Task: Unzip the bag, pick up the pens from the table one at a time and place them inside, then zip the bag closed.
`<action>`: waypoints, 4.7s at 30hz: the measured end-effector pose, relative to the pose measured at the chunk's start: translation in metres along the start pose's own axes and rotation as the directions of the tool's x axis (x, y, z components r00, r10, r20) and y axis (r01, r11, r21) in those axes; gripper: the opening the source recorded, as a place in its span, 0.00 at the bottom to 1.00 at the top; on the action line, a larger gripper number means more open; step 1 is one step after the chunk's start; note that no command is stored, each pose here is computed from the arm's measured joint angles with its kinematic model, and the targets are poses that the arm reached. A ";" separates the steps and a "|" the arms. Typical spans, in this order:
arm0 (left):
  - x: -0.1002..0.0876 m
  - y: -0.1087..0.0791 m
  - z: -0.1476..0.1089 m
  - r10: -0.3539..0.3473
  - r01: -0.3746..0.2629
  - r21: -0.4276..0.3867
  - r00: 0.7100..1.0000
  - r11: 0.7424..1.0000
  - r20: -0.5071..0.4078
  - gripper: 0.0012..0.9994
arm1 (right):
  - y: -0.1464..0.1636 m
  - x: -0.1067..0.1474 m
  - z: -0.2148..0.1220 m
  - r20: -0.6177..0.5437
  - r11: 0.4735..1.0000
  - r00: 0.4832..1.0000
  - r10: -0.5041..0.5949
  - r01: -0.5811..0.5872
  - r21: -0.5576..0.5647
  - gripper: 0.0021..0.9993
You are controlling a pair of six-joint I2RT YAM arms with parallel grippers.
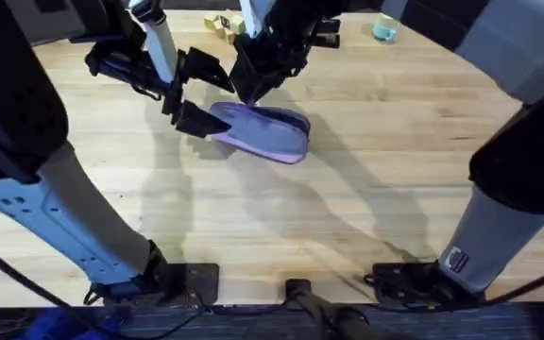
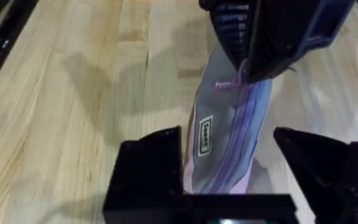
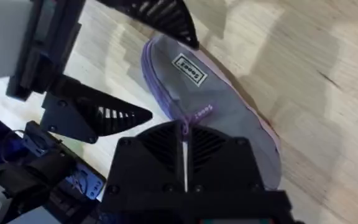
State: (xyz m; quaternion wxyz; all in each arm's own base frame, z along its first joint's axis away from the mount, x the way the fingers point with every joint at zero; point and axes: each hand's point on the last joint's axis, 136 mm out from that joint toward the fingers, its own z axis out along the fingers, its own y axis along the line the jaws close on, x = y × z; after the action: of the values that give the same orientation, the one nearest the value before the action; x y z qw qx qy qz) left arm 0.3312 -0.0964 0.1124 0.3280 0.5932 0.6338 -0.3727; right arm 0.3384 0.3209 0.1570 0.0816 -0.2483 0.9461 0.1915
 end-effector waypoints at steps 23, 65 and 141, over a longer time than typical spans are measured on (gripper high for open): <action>0.003 -0.004 0.005 -0.070 0.071 0.023 0.997 0.997 -0.040 0.04 | -0.032 0.024 -0.014 -0.110 0.994 0.988 0.107 -0.107 0.008 0.03; 0.008 -0.013 0.004 -0.126 0.130 0.049 0.989 0.990 -0.072 0.04 | -0.058 0.021 -0.113 0.002 0.976 0.999 -0.043 0.042 0.215 1.00; 0.004 -0.010 -0.078 -0.153 0.151 -0.056 0.988 0.987 -0.036 1.00 | -0.007 0.051 0.002 -0.095 0.322 0.308 -0.947 0.895 -0.309 0.63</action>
State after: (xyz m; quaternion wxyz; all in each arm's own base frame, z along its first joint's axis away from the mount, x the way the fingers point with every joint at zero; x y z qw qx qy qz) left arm 0.3229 -0.0274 0.1491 0.3013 0.5415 0.6935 -0.3676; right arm 0.2983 0.2937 0.1407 0.0276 -0.7750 0.6084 0.1688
